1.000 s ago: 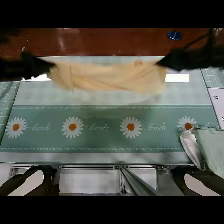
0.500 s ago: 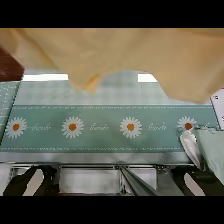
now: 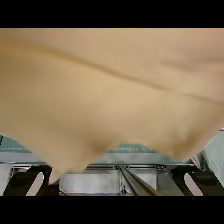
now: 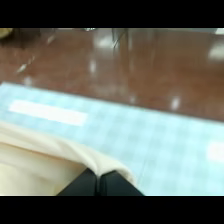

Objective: Fold the shirts.

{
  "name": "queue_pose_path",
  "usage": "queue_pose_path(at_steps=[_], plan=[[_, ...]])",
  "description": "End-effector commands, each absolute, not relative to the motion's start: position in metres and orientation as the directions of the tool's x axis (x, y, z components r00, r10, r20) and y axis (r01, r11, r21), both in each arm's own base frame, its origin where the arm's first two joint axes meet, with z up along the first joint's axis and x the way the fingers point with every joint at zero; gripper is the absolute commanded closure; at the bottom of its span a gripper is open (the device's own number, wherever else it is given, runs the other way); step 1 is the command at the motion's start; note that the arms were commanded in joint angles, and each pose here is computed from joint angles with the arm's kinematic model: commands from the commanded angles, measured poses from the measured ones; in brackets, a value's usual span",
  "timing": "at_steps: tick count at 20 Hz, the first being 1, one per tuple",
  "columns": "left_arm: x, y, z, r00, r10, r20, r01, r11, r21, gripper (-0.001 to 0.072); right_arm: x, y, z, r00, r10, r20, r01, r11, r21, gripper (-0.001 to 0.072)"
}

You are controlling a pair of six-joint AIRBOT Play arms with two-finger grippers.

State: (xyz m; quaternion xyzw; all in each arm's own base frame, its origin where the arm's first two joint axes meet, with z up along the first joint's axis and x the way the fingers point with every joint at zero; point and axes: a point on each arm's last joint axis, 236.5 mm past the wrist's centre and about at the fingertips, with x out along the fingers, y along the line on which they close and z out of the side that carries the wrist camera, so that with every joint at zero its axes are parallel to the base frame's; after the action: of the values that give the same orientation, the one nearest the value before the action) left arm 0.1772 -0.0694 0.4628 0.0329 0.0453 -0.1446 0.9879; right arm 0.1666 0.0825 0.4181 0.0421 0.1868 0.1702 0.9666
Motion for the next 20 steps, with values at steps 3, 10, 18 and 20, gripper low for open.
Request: queue_pose_path(at_steps=[3,10,18,20], plan=[[0.258,-0.061,0.34,0.857,-0.261,-0.443,0.272,0.961,-0.041,0.068,0.197,0.105,0.304,0.668,0.446,-0.596,-0.313,0.895,0.319,0.0693],[0.394,-0.08,0.154,0.639,-0.343,-0.688,0.151,0.933,-0.325,0.068,0.327,0.076,0.118,0.553,0.339,-0.761,-0.058,0.927,0.371,0.0693],[0.49,-0.103,0.062,0.571,-0.443,-0.691,0.019,0.849,-0.529,0.0679,0.497,0.104,0.019,0.496,0.479,-0.725,0.064,0.812,0.58,0.0692],[0.489,-0.101,0.045,0.538,-0.445,-0.716,-0.002,0.849,-0.529,0.061,0.521,0.101,0.017,0.494,0.505,-0.708,0.104,0.774,0.625,0.0408]])
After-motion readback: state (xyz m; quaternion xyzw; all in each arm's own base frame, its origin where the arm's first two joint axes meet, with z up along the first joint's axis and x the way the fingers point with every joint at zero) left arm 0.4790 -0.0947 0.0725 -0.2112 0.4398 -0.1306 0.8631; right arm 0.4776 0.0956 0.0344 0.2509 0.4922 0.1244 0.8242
